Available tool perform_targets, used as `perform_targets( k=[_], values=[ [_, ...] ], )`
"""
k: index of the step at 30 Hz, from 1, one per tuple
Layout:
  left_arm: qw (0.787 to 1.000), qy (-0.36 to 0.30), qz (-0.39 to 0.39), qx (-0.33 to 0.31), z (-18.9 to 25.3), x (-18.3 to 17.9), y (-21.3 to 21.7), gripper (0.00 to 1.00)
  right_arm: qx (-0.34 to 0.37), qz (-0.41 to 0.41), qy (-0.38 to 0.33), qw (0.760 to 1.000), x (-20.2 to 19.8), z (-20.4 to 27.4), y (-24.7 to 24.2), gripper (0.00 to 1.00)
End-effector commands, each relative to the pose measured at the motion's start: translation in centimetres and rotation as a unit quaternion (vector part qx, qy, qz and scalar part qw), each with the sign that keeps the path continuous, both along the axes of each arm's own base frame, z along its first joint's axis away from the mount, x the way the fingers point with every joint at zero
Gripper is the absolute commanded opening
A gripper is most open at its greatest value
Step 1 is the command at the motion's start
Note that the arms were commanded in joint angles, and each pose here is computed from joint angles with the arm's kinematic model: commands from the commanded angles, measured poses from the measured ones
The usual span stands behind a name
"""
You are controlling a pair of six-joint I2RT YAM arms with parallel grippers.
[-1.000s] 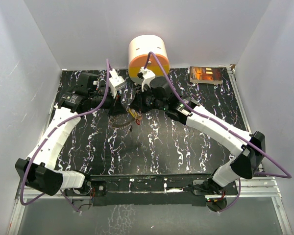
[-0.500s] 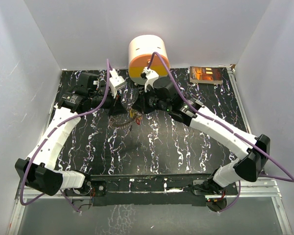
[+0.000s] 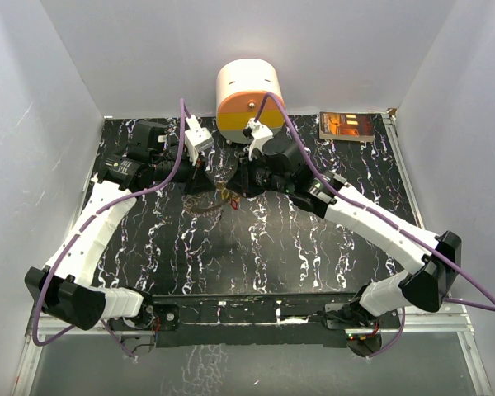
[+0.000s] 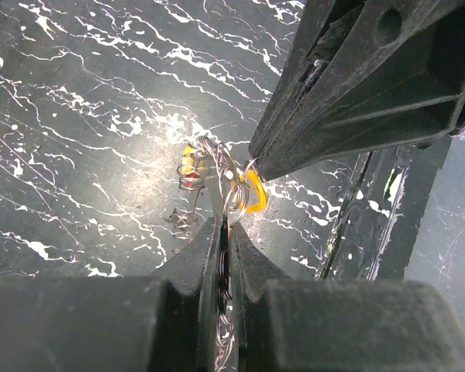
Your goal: Put the keys on the keyring
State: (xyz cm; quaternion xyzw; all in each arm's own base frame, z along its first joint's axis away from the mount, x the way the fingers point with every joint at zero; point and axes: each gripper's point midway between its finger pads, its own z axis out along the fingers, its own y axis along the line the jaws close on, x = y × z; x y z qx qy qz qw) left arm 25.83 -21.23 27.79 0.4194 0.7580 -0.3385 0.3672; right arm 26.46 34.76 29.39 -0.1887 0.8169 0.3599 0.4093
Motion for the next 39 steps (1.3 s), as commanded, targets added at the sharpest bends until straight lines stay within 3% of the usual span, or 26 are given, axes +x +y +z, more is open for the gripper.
perform_targets(
  k=[1, 25, 34, 39],
  values=[
    [0.998, -0.05, -0.005, -0.026, 3.6, -0.1, -0.1, 0.0, 0.032, -0.007, -0.017, 0.999, -0.4, 2.4, -0.5, 0.08],
    [0.998, -0.052, -0.004, -0.031, 3.9, -0.2, -0.2, 0.0, 0.089, 0.007, 0.02, 0.996, -1.5, 1.7, 0.7, 0.08],
    [0.998, -0.054, -0.006, -0.032, 4.0, -0.3, -0.2, 0.0, 0.068, -0.012, -0.003, 0.998, -1.6, 2.3, -1.1, 0.31],
    [0.998, -0.049, -0.017, -0.037, 4.0, -0.7, -0.4, 0.0, 0.059, -0.006, -0.044, 0.997, -1.4, 3.3, -1.6, 0.33]
  ],
)
